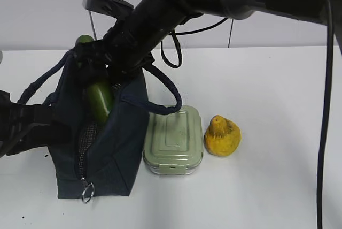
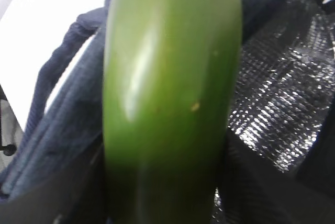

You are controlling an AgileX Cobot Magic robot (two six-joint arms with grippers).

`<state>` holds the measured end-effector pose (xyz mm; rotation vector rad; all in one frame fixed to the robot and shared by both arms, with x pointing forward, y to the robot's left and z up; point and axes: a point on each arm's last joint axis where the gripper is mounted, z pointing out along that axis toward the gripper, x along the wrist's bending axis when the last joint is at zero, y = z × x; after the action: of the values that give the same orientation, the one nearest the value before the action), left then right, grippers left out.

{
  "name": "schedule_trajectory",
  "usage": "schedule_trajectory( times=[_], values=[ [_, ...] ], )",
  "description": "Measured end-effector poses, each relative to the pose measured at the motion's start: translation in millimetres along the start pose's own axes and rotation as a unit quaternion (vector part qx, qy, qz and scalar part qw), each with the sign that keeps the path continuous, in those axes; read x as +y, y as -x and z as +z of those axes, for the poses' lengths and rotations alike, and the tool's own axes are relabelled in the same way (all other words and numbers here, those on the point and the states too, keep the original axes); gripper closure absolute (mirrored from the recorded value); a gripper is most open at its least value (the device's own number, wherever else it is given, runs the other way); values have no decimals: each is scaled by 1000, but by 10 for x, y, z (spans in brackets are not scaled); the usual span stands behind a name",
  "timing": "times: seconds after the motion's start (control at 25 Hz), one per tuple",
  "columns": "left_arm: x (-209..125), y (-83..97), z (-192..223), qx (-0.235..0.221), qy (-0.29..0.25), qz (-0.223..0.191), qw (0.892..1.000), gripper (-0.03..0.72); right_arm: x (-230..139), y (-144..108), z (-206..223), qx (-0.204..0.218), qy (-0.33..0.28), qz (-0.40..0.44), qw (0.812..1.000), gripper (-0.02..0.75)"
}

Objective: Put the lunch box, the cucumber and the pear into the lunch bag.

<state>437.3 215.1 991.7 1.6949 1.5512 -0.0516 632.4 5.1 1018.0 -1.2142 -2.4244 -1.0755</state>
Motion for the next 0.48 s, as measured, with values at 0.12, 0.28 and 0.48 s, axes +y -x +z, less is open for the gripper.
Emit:
schedule_trajectory(
  times=[0.12, 0.28, 0.48],
  values=[
    [-1, 1, 0, 0, 0, 0, 1000, 705, -4, 9, -1, -5, -3, -3, 1000, 239],
    [0, 0, 0, 0, 0, 0, 1000, 705, 34, -48, -60, 3, -8, -12, 1000, 182],
    [0, 0, 0, 0, 0, 0, 1000, 705, 158, -172, -257, -3, -18, -53, 998, 172]
  ],
)
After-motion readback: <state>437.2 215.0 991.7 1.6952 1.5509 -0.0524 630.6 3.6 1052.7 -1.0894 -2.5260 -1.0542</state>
